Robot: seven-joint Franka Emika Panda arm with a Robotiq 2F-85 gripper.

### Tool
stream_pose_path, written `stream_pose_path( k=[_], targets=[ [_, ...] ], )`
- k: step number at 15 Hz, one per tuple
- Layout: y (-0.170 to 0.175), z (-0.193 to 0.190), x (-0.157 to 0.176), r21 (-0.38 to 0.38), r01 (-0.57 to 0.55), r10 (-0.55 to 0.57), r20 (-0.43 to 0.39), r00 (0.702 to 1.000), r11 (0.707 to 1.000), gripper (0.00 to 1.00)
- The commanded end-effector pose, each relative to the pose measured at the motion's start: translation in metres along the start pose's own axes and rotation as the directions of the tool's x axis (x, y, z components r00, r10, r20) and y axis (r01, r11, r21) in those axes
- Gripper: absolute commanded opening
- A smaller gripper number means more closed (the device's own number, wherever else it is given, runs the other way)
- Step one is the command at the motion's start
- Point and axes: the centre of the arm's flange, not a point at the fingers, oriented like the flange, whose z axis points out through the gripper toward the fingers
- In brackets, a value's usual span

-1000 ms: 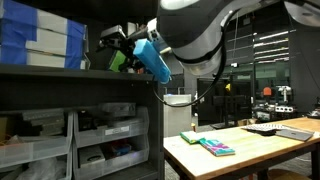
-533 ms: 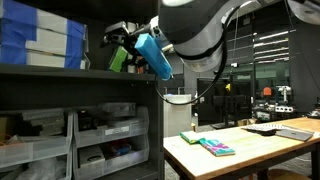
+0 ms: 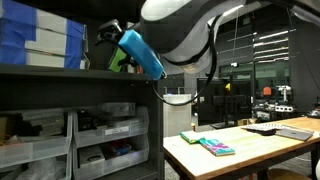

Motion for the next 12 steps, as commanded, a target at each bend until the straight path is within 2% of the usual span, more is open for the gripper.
stream_pose_path(
  k=[1, 3, 4, 6, 12],
  targets=[
    [-0.053, 0.013, -0.033, -0.08, -0.039, 0.033, -0.081, 0.996, 0.996, 1.0],
    [-0.067, 0.024, -0.06, -0.109, -0.069, 0.059, -0.096, 0.994, 0.992, 1.0],
    [-0.026, 0.019, -0.042, -0.064, -0.036, 0.031, -0.068, 0.997, 0.997, 1.0],
    [-0.03, 0.02, -0.045, -0.078, -0.018, 0.01, -0.102, 0.995, 0.997, 1.0],
    [-0.027, 0.019, -0.041, -0.07, -0.036, 0.03, -0.084, 0.996, 0.997, 1.0]
  ],
)
